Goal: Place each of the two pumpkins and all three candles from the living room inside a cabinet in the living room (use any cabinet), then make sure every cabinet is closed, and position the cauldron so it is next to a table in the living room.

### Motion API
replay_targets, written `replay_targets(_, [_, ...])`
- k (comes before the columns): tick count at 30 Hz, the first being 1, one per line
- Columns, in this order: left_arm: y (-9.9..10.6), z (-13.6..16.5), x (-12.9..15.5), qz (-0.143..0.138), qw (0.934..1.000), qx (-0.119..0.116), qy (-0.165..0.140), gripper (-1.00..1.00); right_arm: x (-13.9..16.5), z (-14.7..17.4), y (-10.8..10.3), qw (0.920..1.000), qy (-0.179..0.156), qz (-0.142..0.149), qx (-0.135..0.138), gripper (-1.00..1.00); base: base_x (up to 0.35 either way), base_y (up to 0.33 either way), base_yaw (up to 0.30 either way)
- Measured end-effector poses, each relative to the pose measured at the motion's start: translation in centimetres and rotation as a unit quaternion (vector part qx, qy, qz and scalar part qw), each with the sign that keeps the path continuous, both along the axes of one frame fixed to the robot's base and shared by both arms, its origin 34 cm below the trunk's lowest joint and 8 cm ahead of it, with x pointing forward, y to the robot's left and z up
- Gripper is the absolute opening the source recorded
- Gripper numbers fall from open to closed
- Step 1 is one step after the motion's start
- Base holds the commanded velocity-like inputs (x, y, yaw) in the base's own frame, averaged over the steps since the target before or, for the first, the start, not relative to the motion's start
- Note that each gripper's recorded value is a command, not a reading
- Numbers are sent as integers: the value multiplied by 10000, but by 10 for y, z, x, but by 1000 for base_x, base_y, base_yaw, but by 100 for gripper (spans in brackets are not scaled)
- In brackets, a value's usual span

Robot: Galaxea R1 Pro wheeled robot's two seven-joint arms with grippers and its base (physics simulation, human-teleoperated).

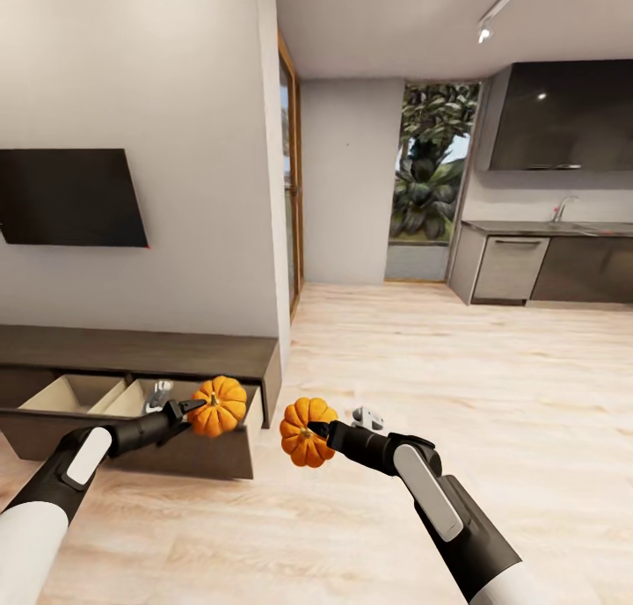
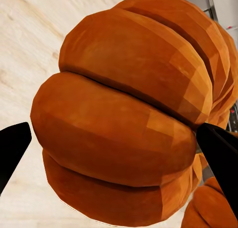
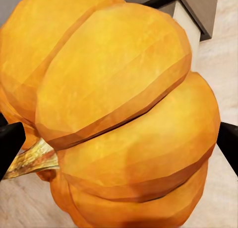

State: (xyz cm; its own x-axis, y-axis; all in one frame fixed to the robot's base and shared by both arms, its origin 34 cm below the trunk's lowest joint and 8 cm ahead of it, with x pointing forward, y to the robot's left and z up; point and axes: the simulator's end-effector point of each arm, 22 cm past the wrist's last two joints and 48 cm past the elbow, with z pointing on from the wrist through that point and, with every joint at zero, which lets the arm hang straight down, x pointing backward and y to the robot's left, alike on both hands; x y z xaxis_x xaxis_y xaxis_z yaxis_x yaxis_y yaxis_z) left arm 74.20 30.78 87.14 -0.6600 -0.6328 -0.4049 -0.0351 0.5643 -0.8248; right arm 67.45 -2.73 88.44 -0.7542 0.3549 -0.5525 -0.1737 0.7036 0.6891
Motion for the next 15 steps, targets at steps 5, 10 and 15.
replay_targets(5, [0, -1, 0, -1, 10000, 7, 7, -100, 0, 0, 0, 10000, -7, 0, -5, -100, 337, 8, 0])
replay_targets(10, [0, -1, 0, 0, 10000, 3, 10, -100, 0, 0, 0, 10000, -11, -2, -11, -100, 337, 81, 82])
replay_targets(15, [0, -1, 0, 1, 10000, 6, 13, -100, 0, 0, 0, 10000, -6, -2, -9, -100, 329, 143, 246])
